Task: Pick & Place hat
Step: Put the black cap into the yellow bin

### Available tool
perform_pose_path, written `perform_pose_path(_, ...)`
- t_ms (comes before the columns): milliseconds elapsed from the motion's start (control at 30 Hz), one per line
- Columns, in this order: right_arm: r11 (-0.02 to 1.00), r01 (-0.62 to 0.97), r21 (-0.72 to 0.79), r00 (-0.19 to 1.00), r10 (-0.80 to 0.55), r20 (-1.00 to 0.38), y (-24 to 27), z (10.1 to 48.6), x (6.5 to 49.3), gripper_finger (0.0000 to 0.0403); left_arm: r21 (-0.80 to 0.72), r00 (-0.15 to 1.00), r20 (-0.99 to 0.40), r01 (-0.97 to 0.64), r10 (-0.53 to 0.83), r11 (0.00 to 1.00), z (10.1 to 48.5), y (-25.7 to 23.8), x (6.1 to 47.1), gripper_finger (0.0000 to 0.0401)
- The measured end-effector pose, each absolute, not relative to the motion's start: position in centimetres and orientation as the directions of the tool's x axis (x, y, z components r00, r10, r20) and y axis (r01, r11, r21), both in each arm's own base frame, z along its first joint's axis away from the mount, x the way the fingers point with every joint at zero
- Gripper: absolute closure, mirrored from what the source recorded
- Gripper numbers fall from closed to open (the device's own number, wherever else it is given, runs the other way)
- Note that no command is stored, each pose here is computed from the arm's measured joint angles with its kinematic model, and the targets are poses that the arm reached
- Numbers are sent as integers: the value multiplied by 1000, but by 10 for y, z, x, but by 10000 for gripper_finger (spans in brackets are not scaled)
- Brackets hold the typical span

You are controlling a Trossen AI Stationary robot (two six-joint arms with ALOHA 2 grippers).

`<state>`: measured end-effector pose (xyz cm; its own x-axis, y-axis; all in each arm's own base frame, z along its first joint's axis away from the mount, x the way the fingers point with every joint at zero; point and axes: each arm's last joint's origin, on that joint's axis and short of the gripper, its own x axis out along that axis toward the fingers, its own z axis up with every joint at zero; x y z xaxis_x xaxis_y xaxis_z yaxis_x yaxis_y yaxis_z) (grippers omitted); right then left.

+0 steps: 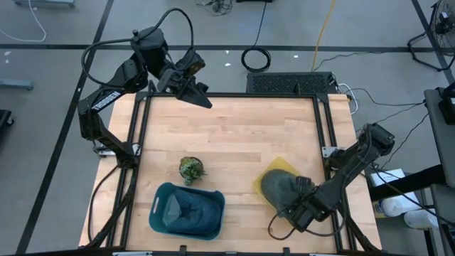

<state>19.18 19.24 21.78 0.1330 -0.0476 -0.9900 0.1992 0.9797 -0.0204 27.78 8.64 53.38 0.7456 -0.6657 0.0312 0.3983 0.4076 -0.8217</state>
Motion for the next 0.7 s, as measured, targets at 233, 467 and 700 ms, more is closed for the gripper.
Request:
perform_pose_path(233, 979, 204, 14, 142, -16, -990, 190, 187, 186, 401, -823, 747, 31, 397, -665, 407, 534, 86, 278, 364)
perform_pose_path(467, 977, 200, 67, 128, 42, -991, 184, 161, 179, 401, -822, 745, 31, 398, -666, 408, 534, 86, 278, 364)
perform_pose_path(700, 973, 195, 120, 127, 97, -987, 185, 159, 179, 341, -821, 741, 30, 401, -671, 406, 534, 86, 278, 364)
